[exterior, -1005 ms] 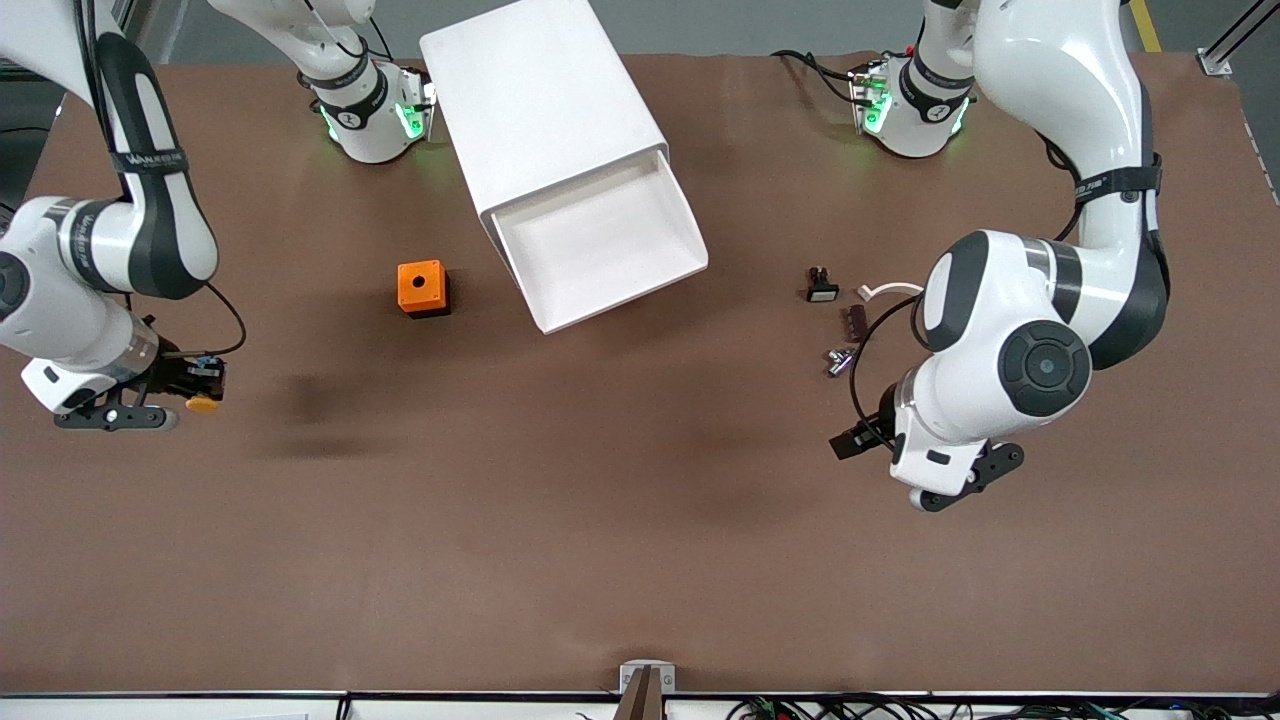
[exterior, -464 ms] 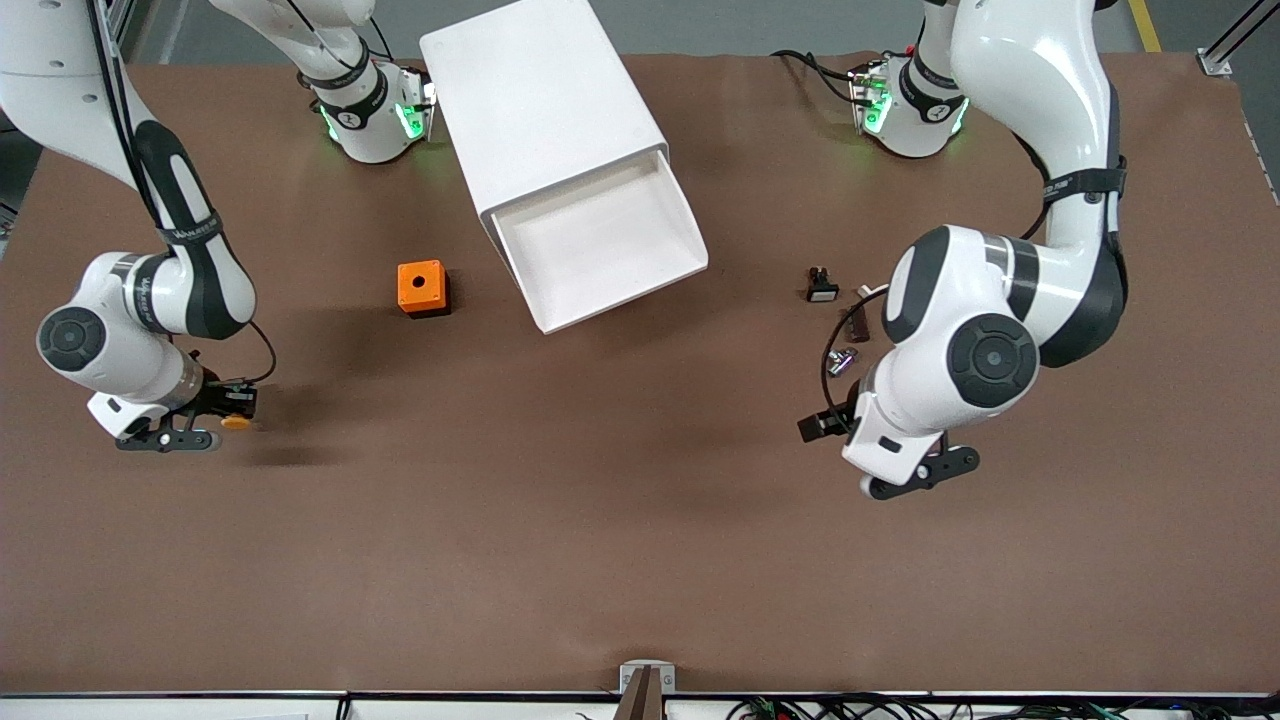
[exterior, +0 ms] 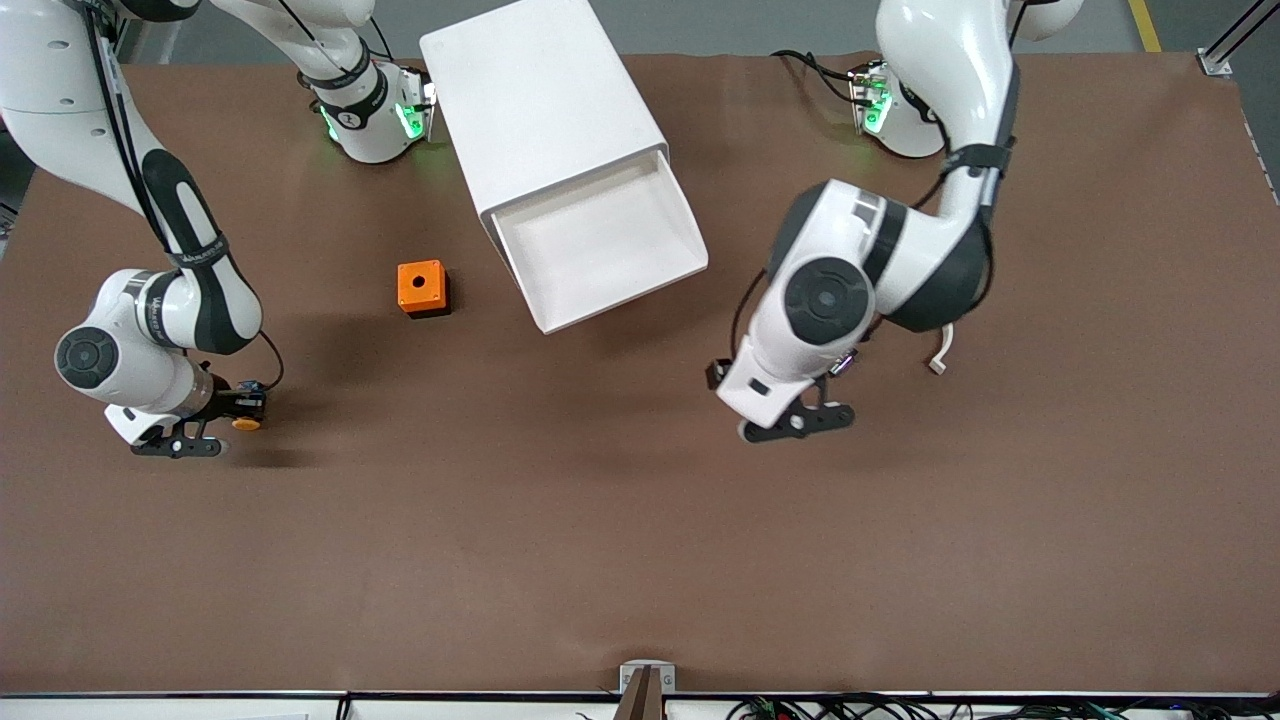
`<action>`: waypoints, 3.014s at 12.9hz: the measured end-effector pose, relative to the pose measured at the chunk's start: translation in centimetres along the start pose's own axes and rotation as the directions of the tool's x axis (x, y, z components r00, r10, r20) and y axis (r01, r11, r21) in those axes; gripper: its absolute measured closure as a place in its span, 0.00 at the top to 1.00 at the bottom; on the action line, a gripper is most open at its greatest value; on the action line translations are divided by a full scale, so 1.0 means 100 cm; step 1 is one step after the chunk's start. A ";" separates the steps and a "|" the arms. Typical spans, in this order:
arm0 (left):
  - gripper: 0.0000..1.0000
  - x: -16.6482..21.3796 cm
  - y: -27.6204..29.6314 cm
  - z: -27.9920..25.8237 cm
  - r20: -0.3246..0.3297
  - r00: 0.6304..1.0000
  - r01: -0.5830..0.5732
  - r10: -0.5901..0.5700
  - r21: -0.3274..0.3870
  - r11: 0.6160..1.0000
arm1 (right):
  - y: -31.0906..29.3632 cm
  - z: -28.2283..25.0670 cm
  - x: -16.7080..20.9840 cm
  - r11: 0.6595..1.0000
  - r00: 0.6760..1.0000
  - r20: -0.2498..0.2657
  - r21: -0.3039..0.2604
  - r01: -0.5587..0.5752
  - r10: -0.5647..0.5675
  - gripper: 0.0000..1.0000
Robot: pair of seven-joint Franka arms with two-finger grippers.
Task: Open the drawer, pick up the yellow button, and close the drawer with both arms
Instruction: 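Set the button on the table while the left gripper pushes the drawer, then push the drawer shut with the left gripper while the right gripper withdraws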
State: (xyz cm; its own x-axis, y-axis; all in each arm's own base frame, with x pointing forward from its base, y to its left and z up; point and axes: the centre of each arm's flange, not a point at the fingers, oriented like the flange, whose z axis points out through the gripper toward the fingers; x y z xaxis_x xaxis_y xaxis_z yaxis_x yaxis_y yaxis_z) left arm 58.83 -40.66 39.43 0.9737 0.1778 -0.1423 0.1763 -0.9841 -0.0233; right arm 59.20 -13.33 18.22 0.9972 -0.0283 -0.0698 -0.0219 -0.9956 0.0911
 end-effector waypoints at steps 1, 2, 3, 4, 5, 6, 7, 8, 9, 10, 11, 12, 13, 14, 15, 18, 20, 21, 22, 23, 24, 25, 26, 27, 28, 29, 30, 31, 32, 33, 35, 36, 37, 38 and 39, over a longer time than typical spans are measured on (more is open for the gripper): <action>1.00 -0.019 0.018 0.006 0.009 1.000 0.023 -0.023 0.005 1.000 | 0.002 0.000 0.001 1.000 1.000 0.000 0.002 -0.005 0.005 0.33; 1.00 -0.037 0.034 0.013 0.018 0.999 0.046 -0.046 0.015 0.999 | 0.002 0.000 0.002 1.000 1.000 0.000 0.002 -0.006 0.006 0.37; 1.00 -0.056 0.048 0.022 0.028 0.997 0.068 -0.069 0.029 0.997 | 0.003 -0.001 0.004 1.000 1.000 -0.004 0.001 -0.007 0.007 0.48; 1.00 -0.075 0.060 0.033 0.038 0.996 0.079 -0.081 0.047 0.996 | 0.004 -0.005 0.008 1.000 1.000 -0.013 -0.001 -0.008 0.008 0.59; 1.00 -0.091 0.070 0.041 0.045 0.996 0.079 -0.082 0.060 0.995 | 0.006 -0.013 0.013 1.000 1.000 -0.010 -0.003 -0.010 0.010 0.70; 1.00 -0.105 0.079 0.047 0.051 0.995 0.081 -0.085 0.065 0.995 | 0.008 -0.025 0.017 1.000 1.000 0.011 -0.004 -0.012 0.012 0.79; 1.00 -0.118 0.089 0.049 0.056 0.994 0.094 -0.097 0.055 0.994 | 0.010 -0.043 0.019 1.000 0.999 0.043 -0.003 -0.013 0.014 0.90; 1.00 -0.130 0.098 0.050 0.062 0.992 0.107 -0.110 0.042 0.993 | 0.010 -0.065 0.020 1.000 0.997 0.072 -0.001 -0.014 0.014 1.00; 1.00 -0.144 0.107 0.052 0.068 0.990 0.120 -0.122 0.034 0.992 | 0.008 -0.091 0.020 1.000 0.996 0.089 -0.001 -0.012 0.012 1.00; 1.00 -0.157 0.116 0.053 0.077 0.988 0.132 -0.134 0.031 0.991 | 0.003 -0.118 0.018 1.000 0.996 0.089 -0.002 -0.012 0.012 1.00; 1.00 -0.171 0.123 0.056 0.090 0.986 0.140 -0.142 0.030 0.990 | -0.005 -0.145 0.015 1.000 0.996 0.086 -0.006 -0.020 0.021 1.00; 1.00 -0.184 0.129 0.059 0.104 0.983 0.146 -0.148 0.033 0.989 | -0.017 -0.172 0.010 0.999 0.996 0.083 -0.011 -0.033 0.033 1.00; 1.00 -0.197 0.135 0.063 0.114 0.981 0.154 -0.157 0.037 0.987 | -0.031 -0.200 0.003 0.999 0.996 0.082 -0.017 -0.041 0.043 1.00; 1.00 -0.208 0.140 0.066 0.126 0.978 0.165 -0.169 0.040 0.985 | -0.046 -0.227 -0.006 0.999 0.996 0.081 -0.022 -0.040 0.041 1.00; 1.00 -0.217 0.144 0.068 0.140 0.973 0.179 -0.183 0.043 0.983 | -0.058 -0.253 -0.016 0.999 0.996 0.076 -0.026 -0.033 0.035 1.00; 1.00 -0.229 0.149 0.072 0.182 0.958 0.219 -0.223 0.045 0.975 | -0.073 -0.327 -0.053 0.999 0.998 0.051 -0.007 -0.032 0.033 1.00; 1.00 -0.231 0.150 0.073 0.221 0.939 0.262 -0.265 0.042 0.964 | -0.071 -0.365 -0.076 0.998 0.996 0.071 0.030 -0.048 0.046 1.00; 1.00 -0.231 0.150 0.073 0.232 0.932 0.275 -0.277 0.042 0.961 | -0.069 -0.385 -0.083 0.998 0.996 0.079 0.035 -0.053 0.050 1.00; 1.00 -0.231 0.150 0.073 0.238 0.928 0.284 -0.285 0.042 0.958 | -0.066 -0.404 -0.089 0.998 0.995 0.086 0.038 -0.057 0.053 1.00; 1.00 -0.231 0.150 0.073 0.243 0.926 0.288 -0.289 0.042 0.957 | -0.064 -0.422 -0.094 0.997 0.994 0.089 0.042 -0.060 0.056 1.00; 1.00 -0.231 0.150 0.073 0.245 0.925 0.289 -0.290 0.041 0.956 | -0.063 -0.437 -0.098 0.997 0.994 0.089 0.052 -0.063 0.058 1.00; 1.00 -0.231 0.150 0.073 0.245 0.925 0.290 -0.291 0.041 0.956 | -0.062 -0.450 -0.101 0.996 0.995 0.085 0.061 -0.066 0.060 1.00; 1.00 -0.228 0.149 0.072 0.242 0.924 0.295 -0.295 0.039 0.955 | -0.060 -0.460 -0.104 0.995 0.995 0.081 0.067 -0.069 0.063 1.00; 1.00 -0.218 0.145 0.070 0.217 0.928 0.302 -0.303 0.039 0.952 | -0.058 -0.464 -0.107 0.995 0.994 0.086 0.068 -0.071 0.065 1.00; 1.00 -0.201 0.136 0.067 0.165 0.935 0.310 -0.313 0.045 0.950 | -0.057 -0.466 -0.108 0.995 0.994 0.092 0.068 -0.073 0.067 1.00; 1.00 -0.178 0.124 0.063 0.113 0.939 0.321 -0.325 0.051 0.946 | -0.056 -0.465 -0.107 0.995 0.993 0.094 0.069 -0.074 0.067 1.00; 1.00 -0.151 0.108 0.056 0.068 0.940 0.332 -0.335 0.052 0.942 | -0.057 -0.464 -0.106 0.995 0.994 0.091 0.070 -0.072 0.066 1.00; 1.00 -0.124 0.090 0.047 0.034 0.939 0.340 -0.342 0.049 0.939 | -0.058 -0.464 -0.105 0.995 0.994 0.088 0.071 -0.070 0.063 1.00; 1.00 -0.094 0.069 0.036 0.006 0.938 0.347 -0.347 0.042 0.937 | -0.059 -0.463 -0.104 0.995 0.994 0.089 0.074 -0.067 0.061 1.00; 1.00 -0.063 0.043 0.022 -0.014 0.935 0.354 -0.354 0.029 0.935 | -0.060 -0.463 -0.104 0.995 0.995 0.085 0.076 -0.066 0.059 1.00; 1.00 0.001 -0.024 -0.013 -0.047 0.925 0.378 -0.378 -0.007 0.926 | -0.061 -0.461 -0.103 0.995 0.997 0.048 0.081 -0.065 0.061 1.00; 1.00 0.027 -0.059 -0.032 -0.067 0.917 0.394 -0.394 -0.024 0.919 | -0.062 -0.458 -0.107 0.994 0.998 0.025 0.083 -0.064 0.062 1.00; 1.00 0.049 -0.095 -0.051 -0.084 0.909 0.406 -0.408 -0.043 0.913 | -0.062 -0.454 -0.114 0.994 0.998 0.008 0.085 -0.064 0.063 1.00; 1.00 0.069 -0.134 -0.073 -0.099 0.905 0.409 -0.414 -0.070 0.910 | -0.063 -0.451 -0.121 0.994 0.998 -0.006 0.086 -0.063 0.064 1.00; 1.00 0.084 -0.173 -0.096 -0.114 0.903 0.405 -0.414 -0.098 0.909 | -0.063 -0.453 -0.128 0.994 0.998 -0.020 0.087 -0.063 0.065 1.00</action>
State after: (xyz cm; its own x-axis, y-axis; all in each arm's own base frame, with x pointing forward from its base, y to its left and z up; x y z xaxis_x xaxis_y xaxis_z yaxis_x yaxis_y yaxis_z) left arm 65.34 -22.16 48.16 0.8227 0.5685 -0.0057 0.5685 -0.8225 0.0186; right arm 49.87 -2.69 63.55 0.9949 -0.0911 -0.0441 -0.0909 -0.9958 0.0086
